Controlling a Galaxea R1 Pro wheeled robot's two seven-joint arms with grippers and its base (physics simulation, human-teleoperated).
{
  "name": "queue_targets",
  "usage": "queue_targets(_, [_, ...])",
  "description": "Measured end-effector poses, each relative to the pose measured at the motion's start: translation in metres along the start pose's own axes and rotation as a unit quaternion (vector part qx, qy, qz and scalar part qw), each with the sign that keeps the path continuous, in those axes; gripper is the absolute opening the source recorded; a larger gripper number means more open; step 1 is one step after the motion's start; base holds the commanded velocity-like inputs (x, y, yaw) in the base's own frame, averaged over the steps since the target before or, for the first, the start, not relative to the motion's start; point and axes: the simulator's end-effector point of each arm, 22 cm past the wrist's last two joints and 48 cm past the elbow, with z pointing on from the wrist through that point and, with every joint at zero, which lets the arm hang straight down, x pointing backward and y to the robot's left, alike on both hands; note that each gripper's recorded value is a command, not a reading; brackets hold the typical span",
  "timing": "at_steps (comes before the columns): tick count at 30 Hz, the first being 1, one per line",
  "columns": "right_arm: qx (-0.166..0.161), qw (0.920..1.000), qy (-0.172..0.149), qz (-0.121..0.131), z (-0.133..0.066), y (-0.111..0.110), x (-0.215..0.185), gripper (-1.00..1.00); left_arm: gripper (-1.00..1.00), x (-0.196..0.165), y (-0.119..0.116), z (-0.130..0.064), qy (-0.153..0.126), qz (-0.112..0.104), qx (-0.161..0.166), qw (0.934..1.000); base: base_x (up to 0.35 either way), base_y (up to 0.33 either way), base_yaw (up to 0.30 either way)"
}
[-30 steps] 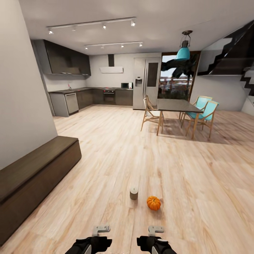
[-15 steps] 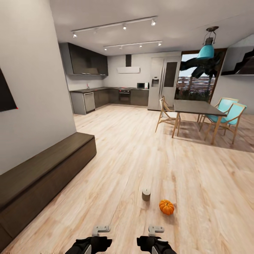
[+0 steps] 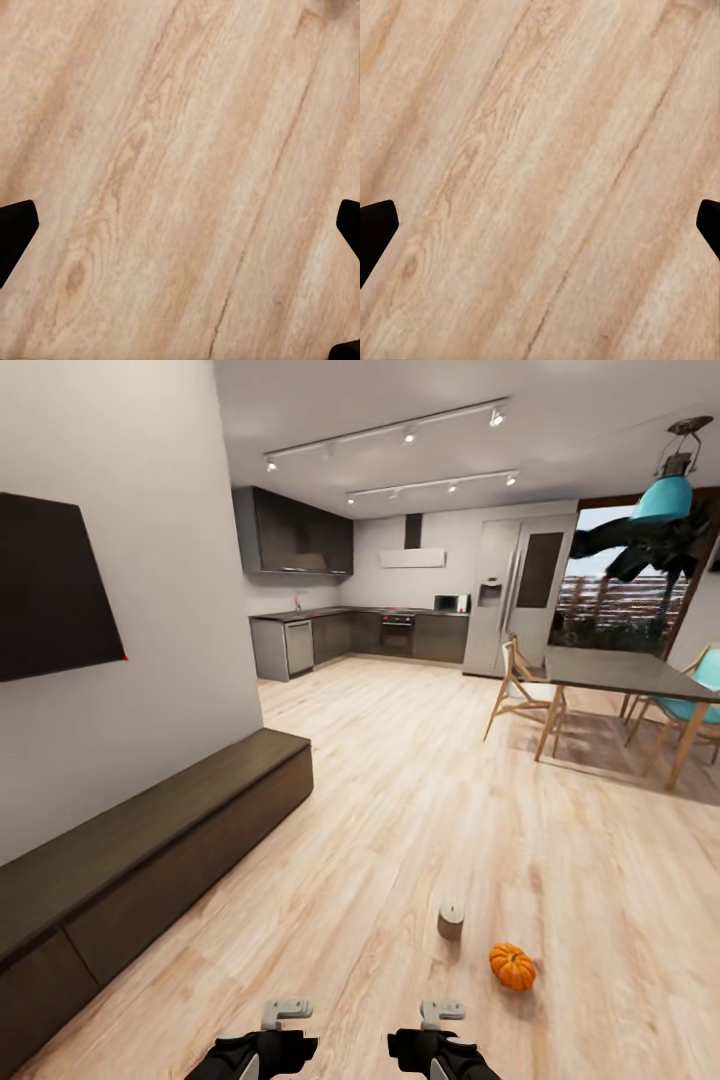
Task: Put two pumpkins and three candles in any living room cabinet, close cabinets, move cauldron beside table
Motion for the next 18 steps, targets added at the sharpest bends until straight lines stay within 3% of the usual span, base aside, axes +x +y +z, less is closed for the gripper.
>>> queue_targets(18, [0.001, 1.0, 0.002, -0.001, 0.0003, -0.0004, 0.0021, 1.0, 1.0, -0.0032, 0.0004, 0.0, -0.008, 0.0, -0.001, 1.0, 0.0, 0.0, 0.289])
